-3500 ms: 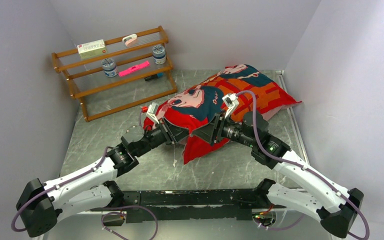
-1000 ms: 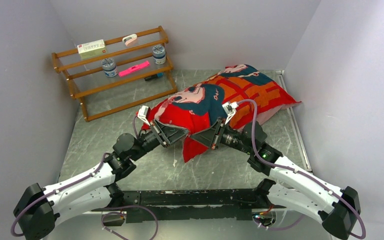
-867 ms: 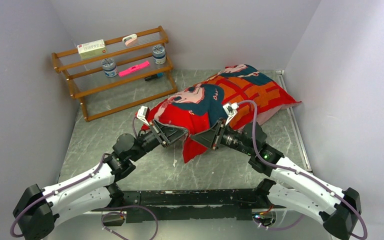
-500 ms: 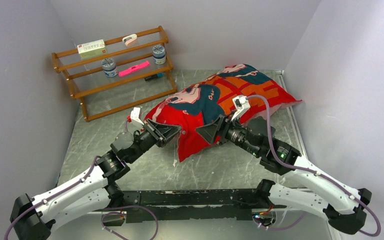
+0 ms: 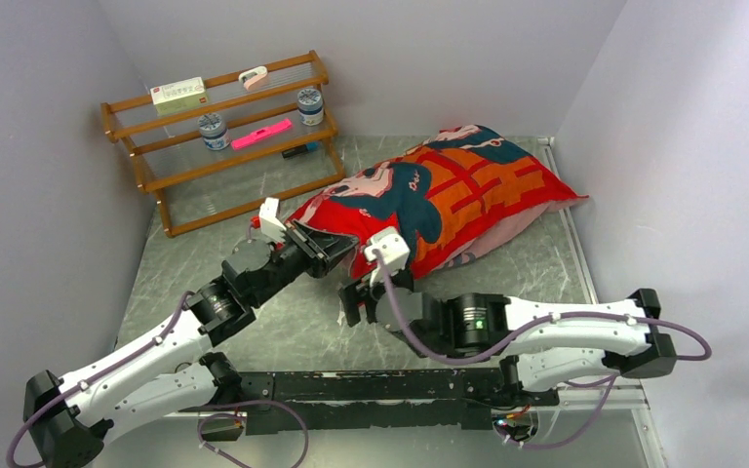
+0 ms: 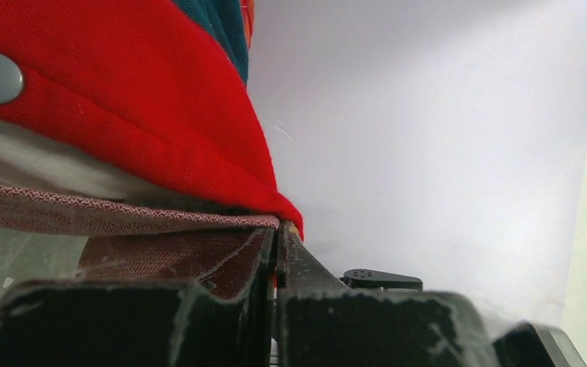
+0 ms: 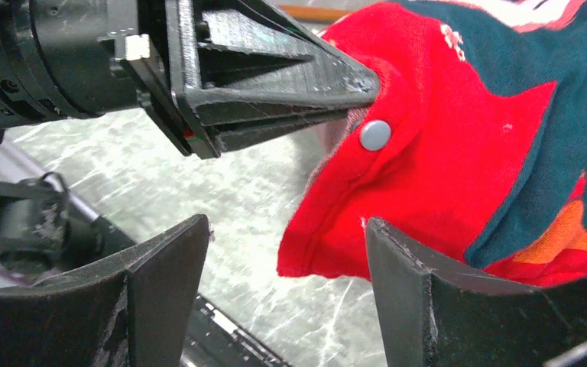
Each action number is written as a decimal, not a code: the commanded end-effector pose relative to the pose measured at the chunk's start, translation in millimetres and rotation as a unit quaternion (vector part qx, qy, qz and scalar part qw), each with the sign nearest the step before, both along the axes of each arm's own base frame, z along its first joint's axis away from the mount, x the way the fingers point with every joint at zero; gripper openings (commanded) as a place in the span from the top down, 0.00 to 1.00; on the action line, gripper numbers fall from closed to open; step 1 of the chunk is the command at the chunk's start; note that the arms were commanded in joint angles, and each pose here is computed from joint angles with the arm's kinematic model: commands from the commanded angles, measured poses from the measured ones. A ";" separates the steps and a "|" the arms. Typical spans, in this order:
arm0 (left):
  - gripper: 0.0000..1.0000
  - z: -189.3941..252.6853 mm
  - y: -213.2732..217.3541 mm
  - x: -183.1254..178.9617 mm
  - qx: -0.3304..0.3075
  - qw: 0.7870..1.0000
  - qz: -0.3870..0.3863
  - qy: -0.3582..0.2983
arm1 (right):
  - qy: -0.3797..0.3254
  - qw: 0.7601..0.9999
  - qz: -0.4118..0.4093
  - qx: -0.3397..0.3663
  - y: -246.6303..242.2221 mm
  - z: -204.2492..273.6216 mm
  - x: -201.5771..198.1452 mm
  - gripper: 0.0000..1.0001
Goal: Put the pillow into the pillowcase
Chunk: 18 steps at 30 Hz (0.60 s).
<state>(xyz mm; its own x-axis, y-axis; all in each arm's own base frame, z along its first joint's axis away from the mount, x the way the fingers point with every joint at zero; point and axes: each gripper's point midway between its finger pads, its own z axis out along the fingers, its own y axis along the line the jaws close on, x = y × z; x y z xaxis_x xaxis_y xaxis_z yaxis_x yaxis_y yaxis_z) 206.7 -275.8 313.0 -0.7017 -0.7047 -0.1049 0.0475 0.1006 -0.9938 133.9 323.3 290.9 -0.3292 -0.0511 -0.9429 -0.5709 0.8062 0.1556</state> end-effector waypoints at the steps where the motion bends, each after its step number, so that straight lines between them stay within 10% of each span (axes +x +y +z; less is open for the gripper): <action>1: 0.95 66.5 6.2 -6.2 -0.081 0.996 -0.002 -0.042 | -0.084 0.992 -0.091 -0.020 -4.4 32.6 18.1 0.21; 12: 0.95 70.3 10.1 -8.4 -0.101 0.995 0.000 -0.018 | -0.142 0.958 -0.239 -0.071 -10.0 0.0 40.5 0.23; 16: 0.95 68.2 11.1 -9.6 -0.103 0.995 -0.001 -0.016 | -0.147 0.956 -0.244 -0.070 -29.5 0.0 45.3 0.95; 18: 0.95 66.6 11.9 -9.3 -0.088 0.996 0.001 -0.029 | -0.143 0.965 -0.206 -0.071 -39.0 -1.0 46.4 1.00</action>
